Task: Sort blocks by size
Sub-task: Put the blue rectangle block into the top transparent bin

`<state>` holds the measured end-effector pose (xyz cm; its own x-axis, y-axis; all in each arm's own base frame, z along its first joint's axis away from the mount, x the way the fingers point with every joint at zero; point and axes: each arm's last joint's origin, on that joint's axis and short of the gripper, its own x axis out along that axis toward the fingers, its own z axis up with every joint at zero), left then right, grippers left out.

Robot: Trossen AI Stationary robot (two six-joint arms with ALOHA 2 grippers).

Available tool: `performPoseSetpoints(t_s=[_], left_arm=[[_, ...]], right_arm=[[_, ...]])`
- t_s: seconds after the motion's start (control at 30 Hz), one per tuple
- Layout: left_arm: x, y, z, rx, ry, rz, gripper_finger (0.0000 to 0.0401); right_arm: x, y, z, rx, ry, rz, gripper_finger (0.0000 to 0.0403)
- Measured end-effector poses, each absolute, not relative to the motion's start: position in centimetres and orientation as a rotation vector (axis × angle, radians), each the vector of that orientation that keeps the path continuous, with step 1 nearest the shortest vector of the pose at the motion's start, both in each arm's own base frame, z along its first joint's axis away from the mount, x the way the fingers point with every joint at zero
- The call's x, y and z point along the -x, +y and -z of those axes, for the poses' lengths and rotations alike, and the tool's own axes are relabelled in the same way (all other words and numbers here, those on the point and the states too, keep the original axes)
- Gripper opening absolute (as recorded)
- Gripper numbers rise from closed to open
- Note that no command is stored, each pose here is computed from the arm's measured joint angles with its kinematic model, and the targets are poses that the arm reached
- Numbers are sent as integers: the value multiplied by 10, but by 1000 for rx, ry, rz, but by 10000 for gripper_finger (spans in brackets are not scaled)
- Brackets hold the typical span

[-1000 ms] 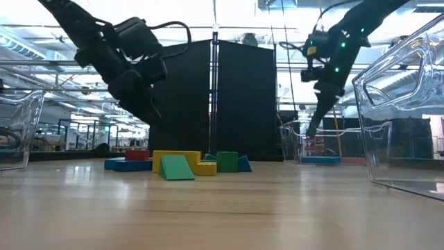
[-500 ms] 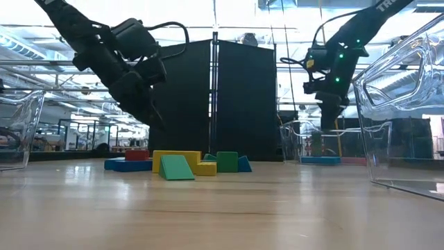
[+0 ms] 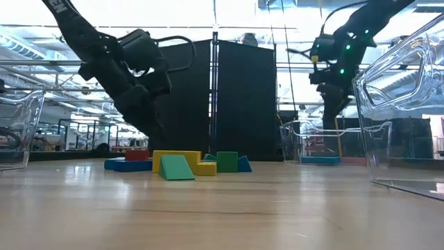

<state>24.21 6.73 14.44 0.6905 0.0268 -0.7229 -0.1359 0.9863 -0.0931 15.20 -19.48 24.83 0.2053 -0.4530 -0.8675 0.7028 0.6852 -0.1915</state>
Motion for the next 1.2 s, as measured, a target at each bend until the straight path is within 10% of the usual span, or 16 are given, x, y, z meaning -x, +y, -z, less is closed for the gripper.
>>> performPoseSetpoints(t_s=[0.27,1.2], left_arm=[[-248,69,-137,247,786,-144,251],[-272,44,-120,259,857,-328,251]], right_arm=[[-141,-180,-271,-263,996,832,188],[-134,-171,-277,-299,978,854,187]])
